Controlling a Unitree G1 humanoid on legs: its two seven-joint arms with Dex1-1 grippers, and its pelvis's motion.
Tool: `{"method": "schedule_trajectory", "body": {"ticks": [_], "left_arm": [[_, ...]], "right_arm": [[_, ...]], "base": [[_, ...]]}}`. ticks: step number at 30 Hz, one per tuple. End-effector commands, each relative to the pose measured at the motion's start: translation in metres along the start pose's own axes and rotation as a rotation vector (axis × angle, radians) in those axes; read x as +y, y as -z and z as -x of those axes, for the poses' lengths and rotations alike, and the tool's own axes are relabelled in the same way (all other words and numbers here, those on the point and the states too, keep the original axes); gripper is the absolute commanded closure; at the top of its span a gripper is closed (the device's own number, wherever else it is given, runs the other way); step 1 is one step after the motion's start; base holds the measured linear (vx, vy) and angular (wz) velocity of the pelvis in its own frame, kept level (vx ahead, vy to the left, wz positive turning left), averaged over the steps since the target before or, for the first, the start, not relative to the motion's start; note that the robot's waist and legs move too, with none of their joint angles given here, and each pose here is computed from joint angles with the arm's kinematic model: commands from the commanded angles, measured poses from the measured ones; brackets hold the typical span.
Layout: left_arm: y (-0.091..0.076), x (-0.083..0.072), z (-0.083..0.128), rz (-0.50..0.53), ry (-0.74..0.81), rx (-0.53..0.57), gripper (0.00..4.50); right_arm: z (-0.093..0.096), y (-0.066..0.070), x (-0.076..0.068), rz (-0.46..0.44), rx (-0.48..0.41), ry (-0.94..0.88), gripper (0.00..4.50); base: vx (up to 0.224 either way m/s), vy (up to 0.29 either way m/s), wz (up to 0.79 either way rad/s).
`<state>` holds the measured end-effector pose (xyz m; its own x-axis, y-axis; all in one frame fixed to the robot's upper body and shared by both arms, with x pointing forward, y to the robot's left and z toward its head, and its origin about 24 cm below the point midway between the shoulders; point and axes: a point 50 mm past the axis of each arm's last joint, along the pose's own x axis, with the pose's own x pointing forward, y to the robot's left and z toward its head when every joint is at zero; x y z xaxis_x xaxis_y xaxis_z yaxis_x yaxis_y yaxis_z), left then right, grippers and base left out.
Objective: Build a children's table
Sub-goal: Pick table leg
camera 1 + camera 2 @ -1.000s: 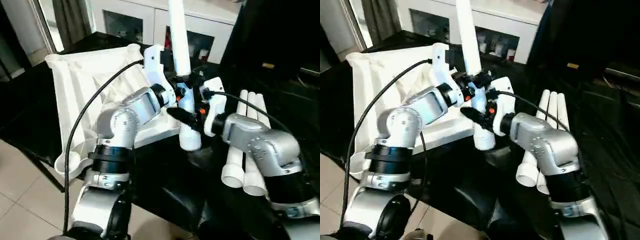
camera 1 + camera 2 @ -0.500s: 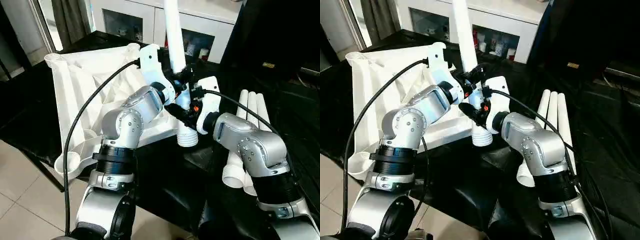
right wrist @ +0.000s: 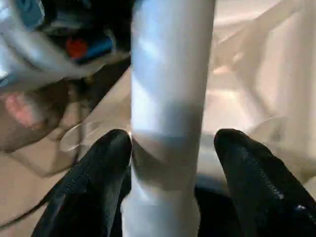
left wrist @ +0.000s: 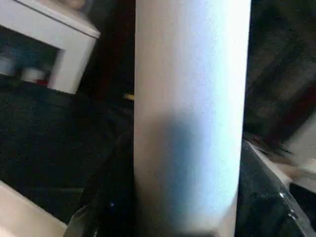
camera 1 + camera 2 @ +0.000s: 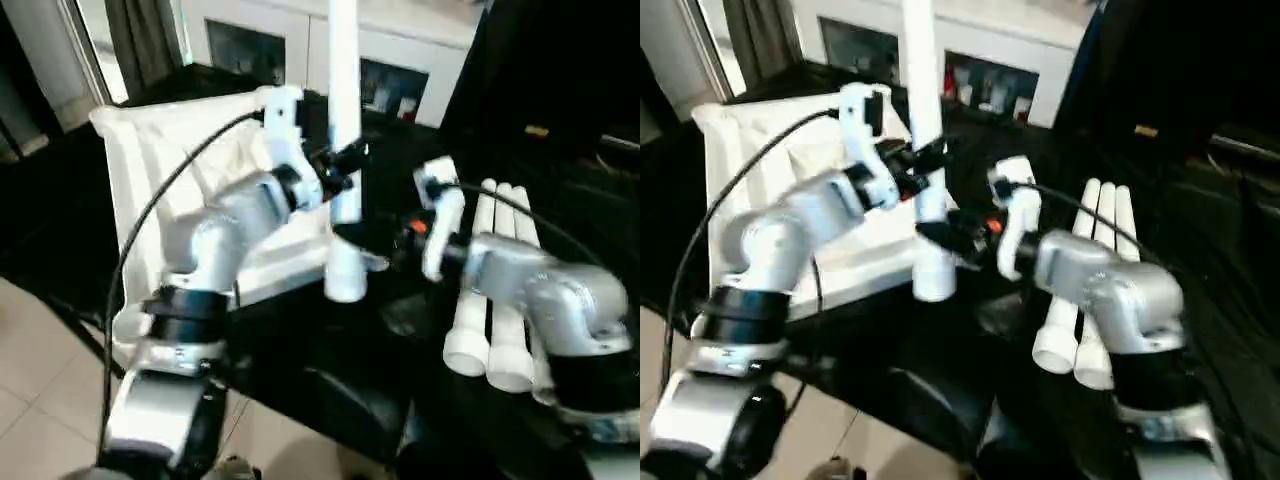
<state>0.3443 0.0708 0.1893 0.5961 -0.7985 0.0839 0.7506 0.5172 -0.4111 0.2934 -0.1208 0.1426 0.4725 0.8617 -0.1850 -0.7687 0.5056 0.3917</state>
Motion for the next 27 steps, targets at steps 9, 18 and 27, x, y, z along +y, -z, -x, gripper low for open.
{"method": "schedule_trajectory", "body": {"ticks": [9,18,27], "left_arm": [[-0.029,-0.035,0.011,0.100,0.431,-0.053,2.64],[-0.026,-0.038,0.011,0.112,0.466,-0.034,2.64],[-0.026,-0.032,0.012,0.097,0.434,-0.033,2.64]], "right_arm": [[0.016,0.001,0.023,-0.027,0.092,-0.225,1.42],[0.010,0.002,0.027,-0.053,0.087,-0.263,1.80],[0.007,0.002,0.026,-0.052,0.076,-0.261,2.40]], "base": [[0.000,0.000,0.00],[0.000,0.000,0.00],[0.000,0.000,0.00]]}}
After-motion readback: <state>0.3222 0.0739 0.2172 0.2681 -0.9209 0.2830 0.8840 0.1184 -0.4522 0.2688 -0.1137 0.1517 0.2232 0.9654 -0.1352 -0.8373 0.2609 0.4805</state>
